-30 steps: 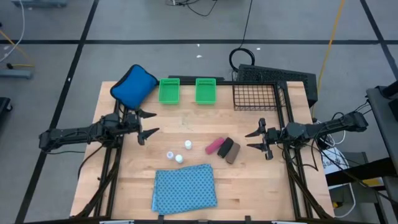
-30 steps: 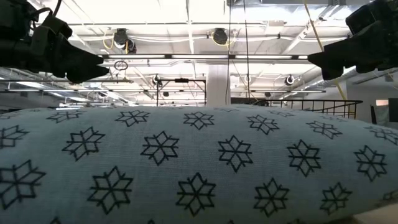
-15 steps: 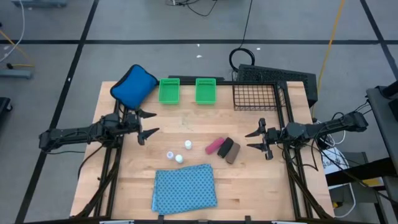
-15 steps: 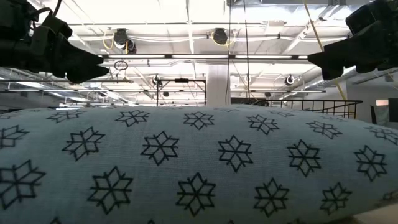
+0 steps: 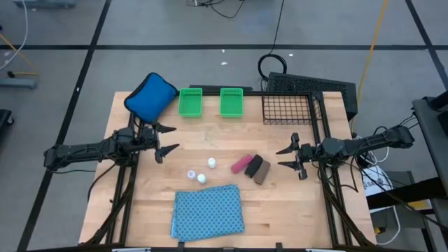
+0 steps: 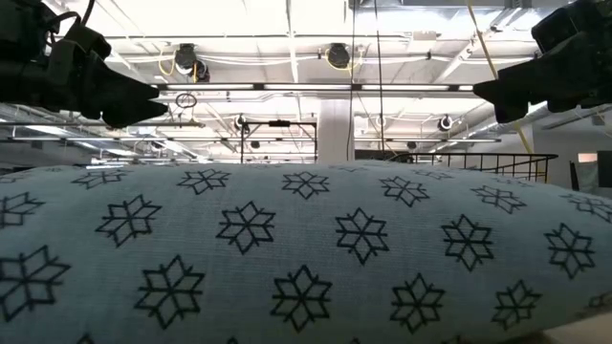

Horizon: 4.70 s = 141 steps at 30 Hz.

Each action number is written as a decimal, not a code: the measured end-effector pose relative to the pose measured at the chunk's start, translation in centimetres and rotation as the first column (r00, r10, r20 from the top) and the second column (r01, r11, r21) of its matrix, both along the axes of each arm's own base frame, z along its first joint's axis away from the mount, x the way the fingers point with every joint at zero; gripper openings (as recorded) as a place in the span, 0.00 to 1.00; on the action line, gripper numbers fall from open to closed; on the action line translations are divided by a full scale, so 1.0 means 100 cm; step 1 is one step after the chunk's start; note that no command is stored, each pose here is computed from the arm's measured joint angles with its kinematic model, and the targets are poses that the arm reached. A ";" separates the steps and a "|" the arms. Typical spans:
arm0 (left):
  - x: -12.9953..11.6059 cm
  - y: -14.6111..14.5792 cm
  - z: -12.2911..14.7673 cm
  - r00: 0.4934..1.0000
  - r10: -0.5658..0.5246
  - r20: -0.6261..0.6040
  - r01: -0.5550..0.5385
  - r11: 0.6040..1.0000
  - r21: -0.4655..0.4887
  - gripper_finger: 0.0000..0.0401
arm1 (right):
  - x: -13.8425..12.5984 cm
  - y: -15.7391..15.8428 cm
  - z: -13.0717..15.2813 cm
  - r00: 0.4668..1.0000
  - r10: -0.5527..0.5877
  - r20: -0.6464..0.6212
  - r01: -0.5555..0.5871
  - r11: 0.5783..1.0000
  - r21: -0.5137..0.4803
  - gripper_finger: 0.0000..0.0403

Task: Pick & place medical supplies in basket/bin

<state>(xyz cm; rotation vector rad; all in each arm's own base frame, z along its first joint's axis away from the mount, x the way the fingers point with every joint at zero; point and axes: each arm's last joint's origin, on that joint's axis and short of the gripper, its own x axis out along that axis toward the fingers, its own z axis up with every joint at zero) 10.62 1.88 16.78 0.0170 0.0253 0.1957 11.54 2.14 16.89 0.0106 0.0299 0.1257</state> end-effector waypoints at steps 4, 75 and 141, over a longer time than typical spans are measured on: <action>0.000 0.000 0.000 1.000 0.000 0.000 0.000 1.000 0.000 0.88 | 0.000 0.000 0.000 1.000 0.000 0.000 0.000 1.000 0.000 0.42; 0.016 -0.006 -0.007 0.997 0.038 0.066 0.028 0.629 -0.777 0.88 | 0.000 0.000 0.000 1.000 0.000 0.000 0.000 1.000 0.000 0.42; 0.262 -0.240 -0.031 0.272 -0.239 -0.932 -0.058 0.963 -0.263 0.88 | 0.000 0.000 0.000 1.000 0.000 0.003 0.000 1.000 0.001 0.42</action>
